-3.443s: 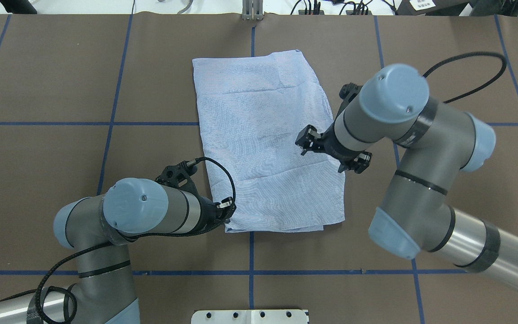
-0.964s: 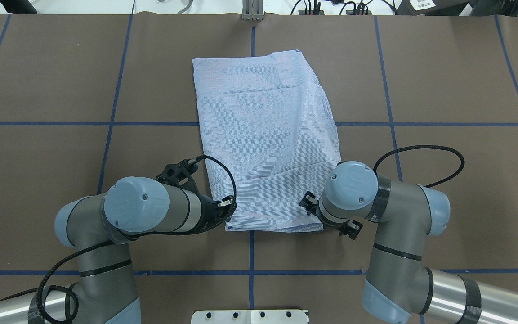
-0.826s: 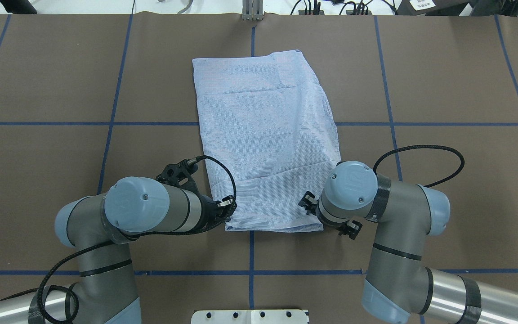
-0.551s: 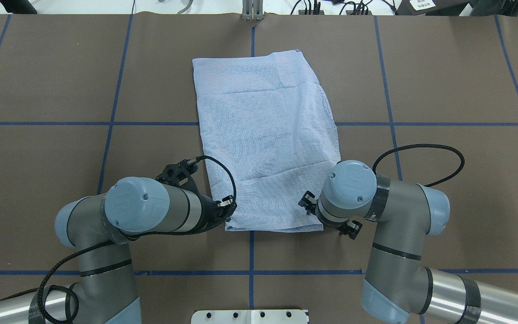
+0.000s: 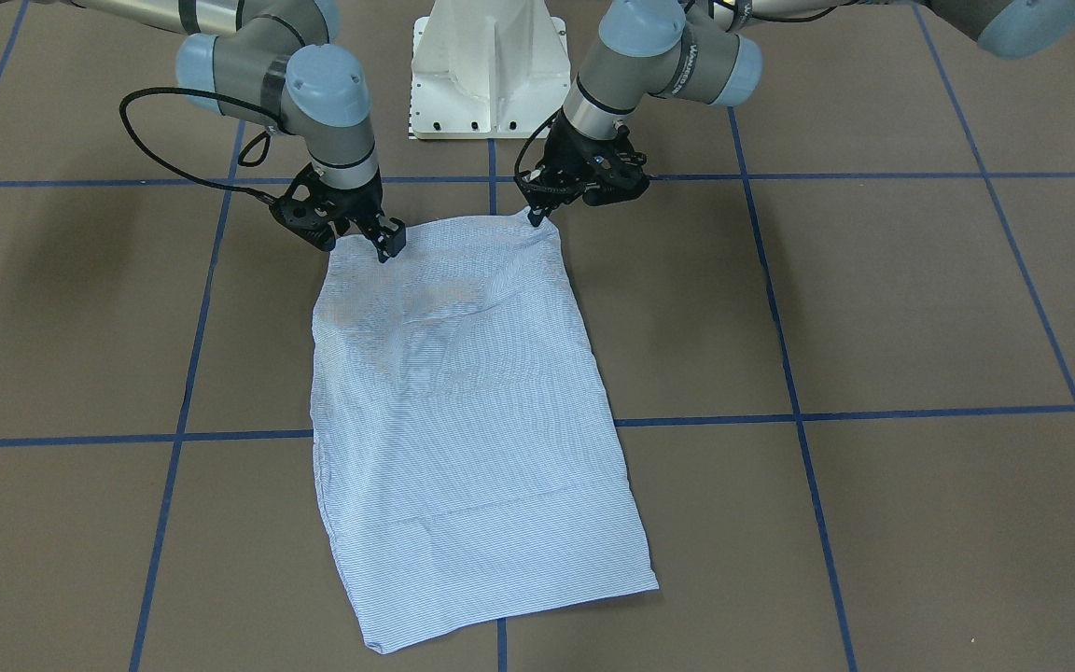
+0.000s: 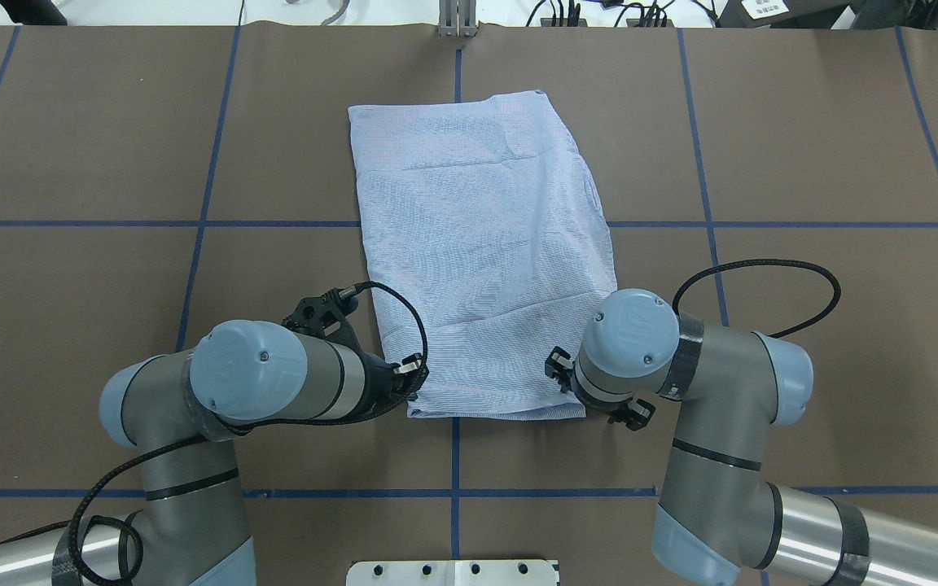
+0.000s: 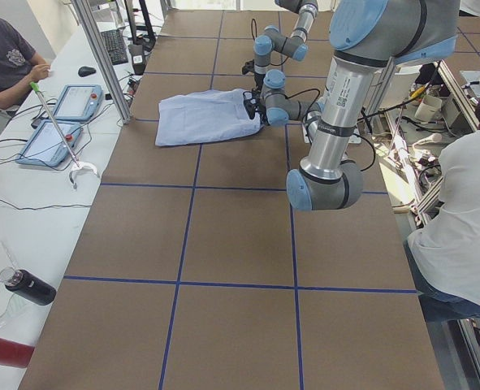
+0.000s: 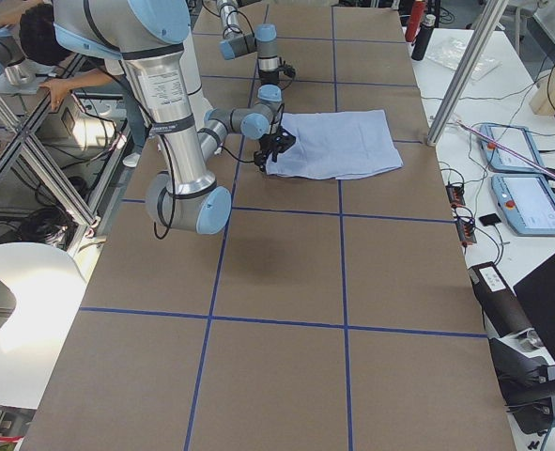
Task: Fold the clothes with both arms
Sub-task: 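Grasp the near shirt edge with the right gripper while the left holds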
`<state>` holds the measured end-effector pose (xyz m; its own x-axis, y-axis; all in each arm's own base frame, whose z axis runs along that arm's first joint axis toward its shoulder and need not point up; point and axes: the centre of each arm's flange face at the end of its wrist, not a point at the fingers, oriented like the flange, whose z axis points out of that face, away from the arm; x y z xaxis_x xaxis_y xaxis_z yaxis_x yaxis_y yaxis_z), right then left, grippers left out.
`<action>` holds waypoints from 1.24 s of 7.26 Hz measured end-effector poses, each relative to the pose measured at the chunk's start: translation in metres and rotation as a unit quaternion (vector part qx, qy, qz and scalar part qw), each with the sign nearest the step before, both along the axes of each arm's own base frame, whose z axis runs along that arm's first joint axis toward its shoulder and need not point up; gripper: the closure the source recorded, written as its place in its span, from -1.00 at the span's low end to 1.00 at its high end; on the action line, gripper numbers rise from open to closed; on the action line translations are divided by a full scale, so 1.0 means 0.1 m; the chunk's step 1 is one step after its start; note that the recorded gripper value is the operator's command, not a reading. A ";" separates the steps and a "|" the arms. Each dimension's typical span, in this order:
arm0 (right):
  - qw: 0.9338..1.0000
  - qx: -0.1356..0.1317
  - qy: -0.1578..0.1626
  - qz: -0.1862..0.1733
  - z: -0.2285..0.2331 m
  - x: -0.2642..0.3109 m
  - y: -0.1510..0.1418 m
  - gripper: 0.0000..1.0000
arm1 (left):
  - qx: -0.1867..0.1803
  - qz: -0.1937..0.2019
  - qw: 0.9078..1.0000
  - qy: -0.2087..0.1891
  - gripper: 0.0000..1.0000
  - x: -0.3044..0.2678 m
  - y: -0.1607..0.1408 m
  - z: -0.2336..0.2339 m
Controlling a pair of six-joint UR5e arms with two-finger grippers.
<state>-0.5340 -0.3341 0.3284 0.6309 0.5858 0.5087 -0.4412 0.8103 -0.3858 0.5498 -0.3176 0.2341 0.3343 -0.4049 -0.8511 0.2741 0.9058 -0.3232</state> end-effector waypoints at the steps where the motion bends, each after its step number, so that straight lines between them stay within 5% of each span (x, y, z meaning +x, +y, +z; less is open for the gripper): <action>1: 1.000 0.000 0.000 0.000 0.00 0.00 0.00 0.21 | 0.000 0.000 1.000 0.000 1.00 0.00 0.00 0.00; 5: 1.000 0.001 -0.002 0.001 -0.02 0.01 -0.01 0.94 | 0.000 0.000 1.000 0.000 1.00 0.00 0.00 0.00; 9: 1.000 0.002 -0.006 0.007 -0.12 0.10 -0.02 1.00 | 0.000 -0.001 1.000 0.001 1.00 -0.02 -0.02 -0.01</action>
<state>-0.5244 -0.3360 0.3160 0.6157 0.5933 0.5186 -0.4479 0.8050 -0.3891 0.5482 -0.3193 0.2335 0.3319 -0.4053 -0.8518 0.2762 0.9052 -0.3231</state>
